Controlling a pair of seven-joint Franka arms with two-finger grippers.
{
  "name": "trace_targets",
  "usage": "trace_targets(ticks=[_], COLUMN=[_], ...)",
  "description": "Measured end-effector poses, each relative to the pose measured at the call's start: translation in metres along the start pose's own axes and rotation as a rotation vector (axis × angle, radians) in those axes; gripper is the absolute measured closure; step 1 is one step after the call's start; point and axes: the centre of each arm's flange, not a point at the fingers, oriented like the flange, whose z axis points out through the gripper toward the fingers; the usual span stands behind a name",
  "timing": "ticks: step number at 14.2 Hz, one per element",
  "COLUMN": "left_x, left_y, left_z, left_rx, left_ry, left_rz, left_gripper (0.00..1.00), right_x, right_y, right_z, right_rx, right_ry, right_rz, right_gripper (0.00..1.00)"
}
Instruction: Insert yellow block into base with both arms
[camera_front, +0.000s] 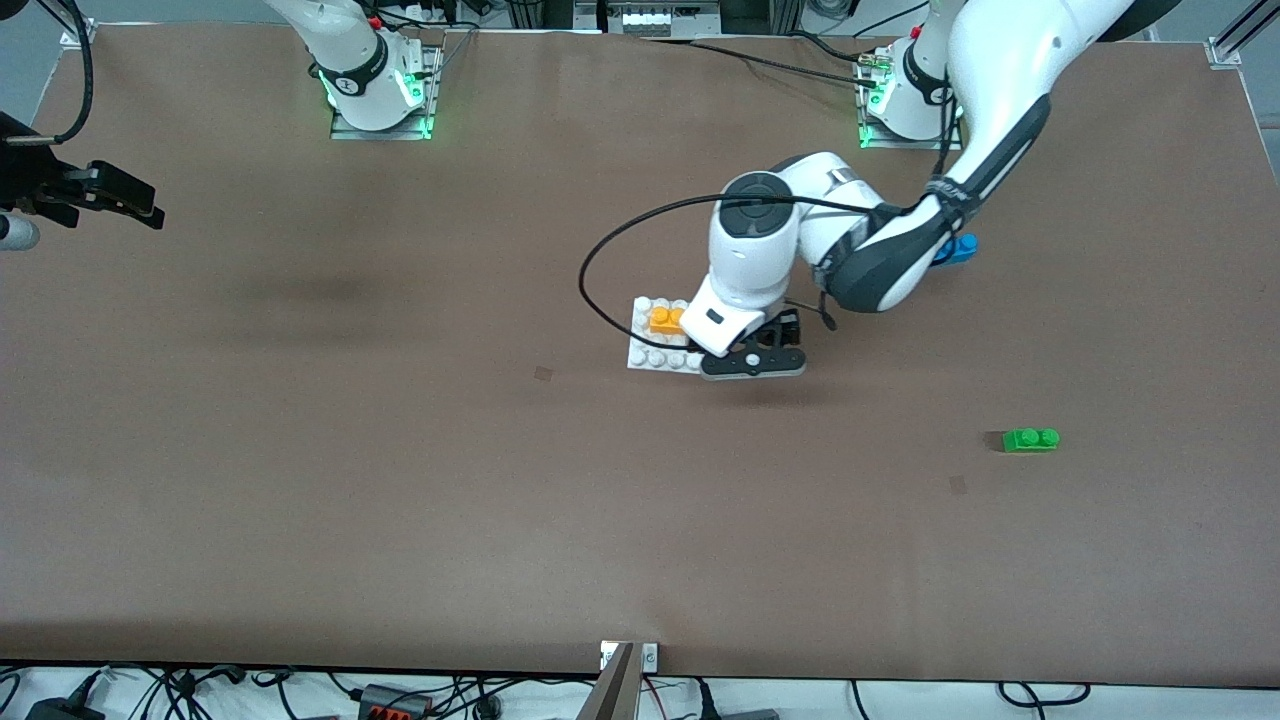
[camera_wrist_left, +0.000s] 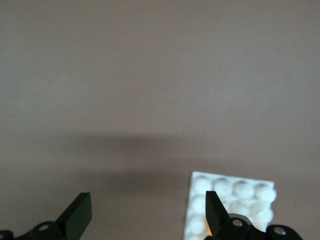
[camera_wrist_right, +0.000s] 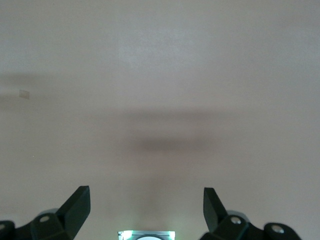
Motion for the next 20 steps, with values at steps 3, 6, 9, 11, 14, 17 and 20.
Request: trace_targets(ticks=[3,6,9,11,14,17,20], left_x=[0.017,0.041,0.036,0.021,0.008,0.000,-0.007], left_y=[-0.054,-0.140,-0.204,-0.242,-0.305,-0.306,-0.290], left_z=[-0.033,-0.070,-0.124,-0.164,-0.190,-0.180,-0.180], left_rx=[-0.002,-0.030,-0.001,-0.040,-0.084,-0.087,-0.083], left_ry=[-0.080,-0.118,-0.130,-0.147,-0.144,-0.170,-0.172], left_rz=[0.084,0.140,0.150,0.136,0.091,0.096,0.124], left_gripper=[0.00,0.00,0.00,0.00,0.00,0.00,0.00], right_x=[0.000,0.000,0.000,0.000,0.000,0.000,0.000], right_y=[0.000,0.000,0.000,0.000,0.000,0.000,-0.002], right_z=[0.000,0.000,0.000,0.000,0.000,0.000,0.000], right_rx=[0.000,0.000,0.000,0.000,0.000,0.000,0.000], right_ry=[0.000,0.000,0.000,0.000,0.000,0.000,0.000], right_rz=[0.000,0.000,0.000,-0.001,-0.001,-0.001,-0.004], right_gripper=[0.00,0.00,0.00,0.00,0.00,0.00,0.00])
